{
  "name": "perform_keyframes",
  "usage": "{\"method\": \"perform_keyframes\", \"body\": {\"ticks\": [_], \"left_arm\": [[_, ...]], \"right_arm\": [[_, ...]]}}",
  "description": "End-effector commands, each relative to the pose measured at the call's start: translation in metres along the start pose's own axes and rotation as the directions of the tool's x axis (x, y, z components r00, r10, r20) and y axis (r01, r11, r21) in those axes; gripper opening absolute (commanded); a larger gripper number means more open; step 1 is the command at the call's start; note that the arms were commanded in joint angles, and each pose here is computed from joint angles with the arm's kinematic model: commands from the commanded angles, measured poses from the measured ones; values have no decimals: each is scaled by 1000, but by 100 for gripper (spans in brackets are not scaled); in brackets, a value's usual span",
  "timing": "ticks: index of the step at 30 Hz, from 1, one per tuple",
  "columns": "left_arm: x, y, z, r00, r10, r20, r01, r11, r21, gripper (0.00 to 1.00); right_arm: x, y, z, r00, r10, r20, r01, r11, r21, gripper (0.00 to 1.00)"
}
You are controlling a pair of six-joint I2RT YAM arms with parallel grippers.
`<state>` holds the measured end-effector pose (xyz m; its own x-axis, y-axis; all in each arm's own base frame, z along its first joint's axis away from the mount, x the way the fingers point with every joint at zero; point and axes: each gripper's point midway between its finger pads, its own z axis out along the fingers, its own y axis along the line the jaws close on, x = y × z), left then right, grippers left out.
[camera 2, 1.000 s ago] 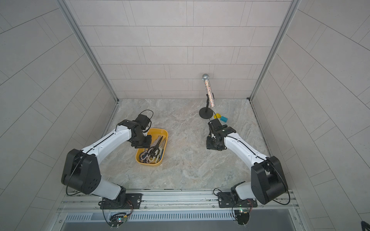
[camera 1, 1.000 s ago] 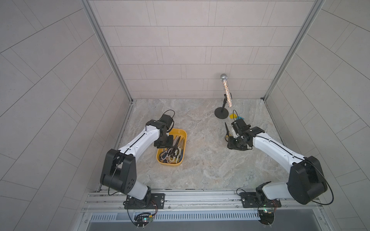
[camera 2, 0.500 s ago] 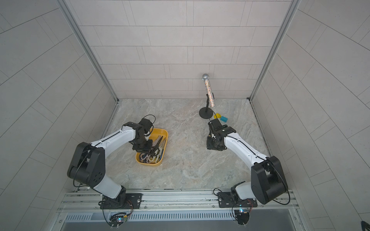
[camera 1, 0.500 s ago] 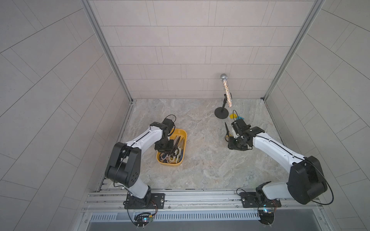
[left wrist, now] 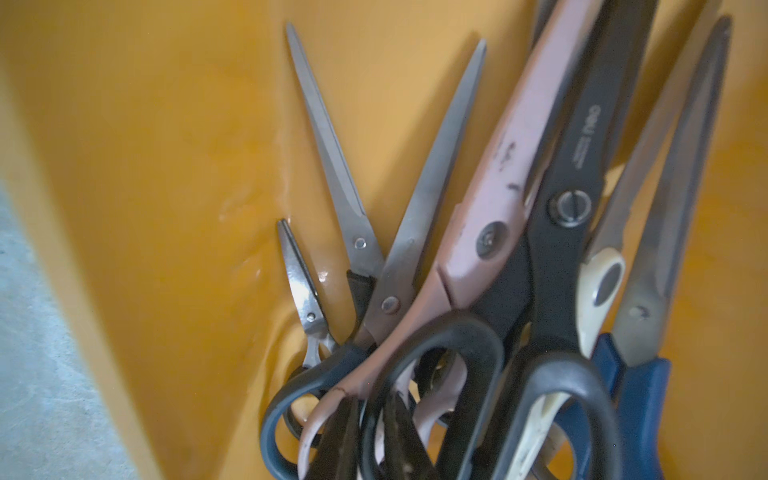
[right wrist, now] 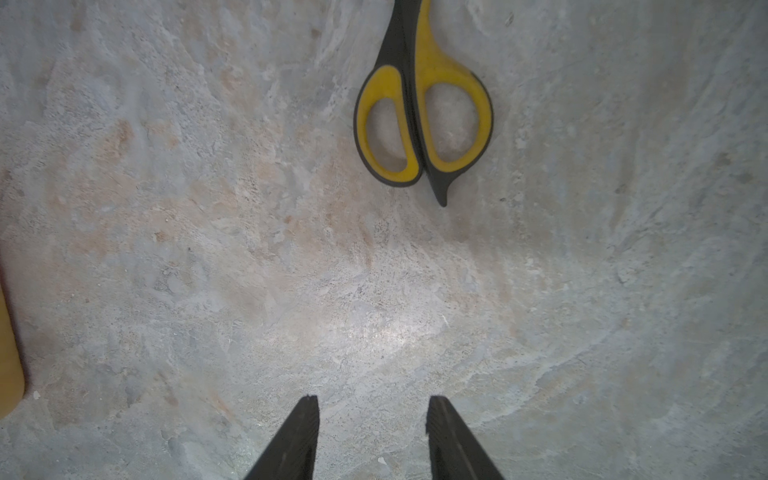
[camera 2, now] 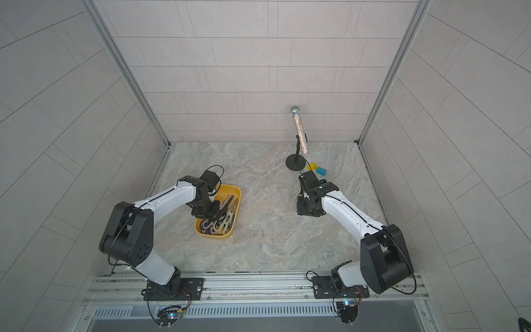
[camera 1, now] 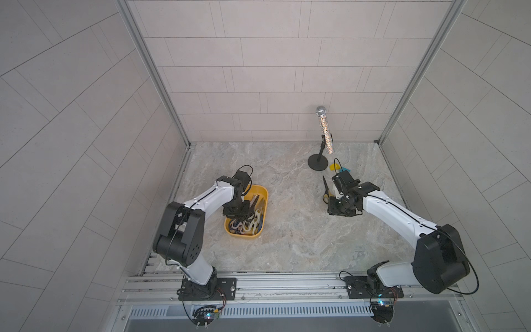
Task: Take the scissors out of the storage box
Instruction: Pick up the scissors from the storage box.
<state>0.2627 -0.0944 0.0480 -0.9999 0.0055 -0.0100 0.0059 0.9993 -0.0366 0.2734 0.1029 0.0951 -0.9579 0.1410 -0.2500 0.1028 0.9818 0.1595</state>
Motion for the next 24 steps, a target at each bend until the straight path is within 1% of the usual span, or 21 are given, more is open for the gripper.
{"method": "perform_keyframes", "body": {"ticks": [1,4,9,12,17,21,23,24], "left_arm": [[3,2,5,1000,-9,-20,9,1000,-1,9],[5,3,2,1000,-9,-18,9,1000,-3,0],[8,6,-8,1000,-8,-13,8,1000,-16,0],[11,8,-22,1000,-7,0,7,1000,-23,0],[12,10,-50,998,-21,55,22,1000,-12,0],[14,15,-68,992,-73,100,76,997,-21,0],[16,14,-76,985,-114,128,115,993,0,0],[17,11,-81,980,-140,141,137,990,27,0]], "right_arm": [[0,-3,-6,1000,-14,4,14,1000,26,47],[-1,-2,-6,1000,-14,5,14,1000,23,47],[0,-2,-6,1000,-12,6,12,1000,19,47],[0,-2,-7,1000,-10,9,9,1000,17,47],[0,-1,-7,1000,-3,13,3,1000,9,47],[1,0,-8,1000,0,14,0,1000,1,47],[1,1,-9,1000,3,15,-3,1000,-2,47],[1,1,-10,1000,4,15,-4,1000,-3,47]]}}
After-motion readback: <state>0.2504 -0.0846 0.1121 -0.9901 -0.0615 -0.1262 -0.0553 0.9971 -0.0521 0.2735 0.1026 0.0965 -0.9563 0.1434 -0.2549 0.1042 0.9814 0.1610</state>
